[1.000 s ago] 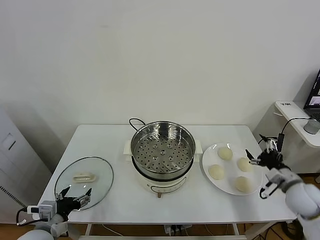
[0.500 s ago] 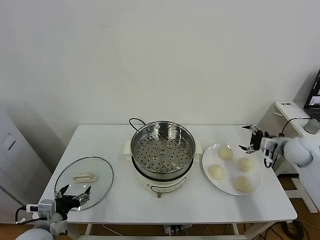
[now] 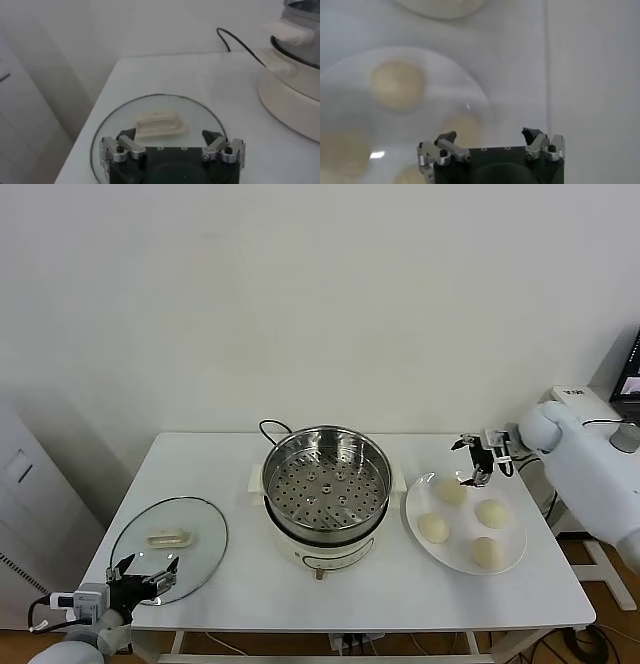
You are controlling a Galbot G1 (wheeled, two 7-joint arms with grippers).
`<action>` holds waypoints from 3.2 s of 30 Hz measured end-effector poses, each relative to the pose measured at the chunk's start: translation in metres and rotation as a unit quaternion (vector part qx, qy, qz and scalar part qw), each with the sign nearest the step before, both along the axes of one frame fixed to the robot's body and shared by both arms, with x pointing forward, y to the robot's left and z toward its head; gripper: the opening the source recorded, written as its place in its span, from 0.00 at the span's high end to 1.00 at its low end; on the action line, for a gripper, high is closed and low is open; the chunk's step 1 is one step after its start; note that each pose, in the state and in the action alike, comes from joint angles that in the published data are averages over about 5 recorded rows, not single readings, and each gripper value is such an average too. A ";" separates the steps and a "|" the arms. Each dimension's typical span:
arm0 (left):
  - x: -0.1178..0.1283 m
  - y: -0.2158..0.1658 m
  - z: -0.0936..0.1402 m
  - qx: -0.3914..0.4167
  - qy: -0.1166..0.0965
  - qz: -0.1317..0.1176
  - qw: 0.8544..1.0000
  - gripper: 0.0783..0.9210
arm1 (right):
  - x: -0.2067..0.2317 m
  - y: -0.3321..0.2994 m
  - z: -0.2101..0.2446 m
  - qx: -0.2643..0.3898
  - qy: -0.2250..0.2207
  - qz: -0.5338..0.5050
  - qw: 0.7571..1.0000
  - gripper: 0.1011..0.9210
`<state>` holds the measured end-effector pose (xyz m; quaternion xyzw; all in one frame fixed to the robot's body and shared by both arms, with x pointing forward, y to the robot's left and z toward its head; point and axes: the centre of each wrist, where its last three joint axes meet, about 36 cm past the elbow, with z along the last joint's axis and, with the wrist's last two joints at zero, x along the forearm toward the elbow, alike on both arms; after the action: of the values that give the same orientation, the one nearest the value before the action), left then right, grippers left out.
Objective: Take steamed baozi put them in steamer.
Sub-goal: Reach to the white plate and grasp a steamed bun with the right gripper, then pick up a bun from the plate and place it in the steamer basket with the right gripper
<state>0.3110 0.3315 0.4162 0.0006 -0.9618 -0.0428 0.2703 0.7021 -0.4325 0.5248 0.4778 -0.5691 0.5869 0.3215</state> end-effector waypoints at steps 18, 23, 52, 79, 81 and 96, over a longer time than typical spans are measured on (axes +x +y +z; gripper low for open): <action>-0.002 -0.001 -0.002 0.001 0.004 -0.002 1.000 0.12 | 0.010 0.018 -0.057 -0.034 0.033 0.005 0.999 0.12; -0.002 -0.001 0.000 0.002 0.003 -0.005 1.000 0.12 | 0.010 0.017 -0.065 -0.028 0.028 -0.006 0.999 0.17; -0.005 -0.001 0.001 0.002 0.001 0.001 1.000 0.12 | 0.019 0.018 0.025 0.002 -0.004 0.039 0.999 0.54; -0.008 -0.003 0.000 0.001 0.002 0.006 1.000 0.12 | 0.043 0.238 0.201 -0.034 -0.083 0.491 0.866 0.53; -0.008 -0.003 0.000 0.001 0.002 0.006 1.000 0.12 | 0.042 0.253 0.197 -0.043 -0.084 0.507 0.857 0.53; -0.008 -0.002 0.001 0.002 0.002 0.010 1.000 0.12 | 0.032 0.325 0.137 -0.103 -0.082 0.557 0.820 0.54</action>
<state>0.3032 0.3293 0.4170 0.0103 -0.9613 -0.0419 0.2722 0.7341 -0.1070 0.6621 0.6278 -0.1670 0.7579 -0.0603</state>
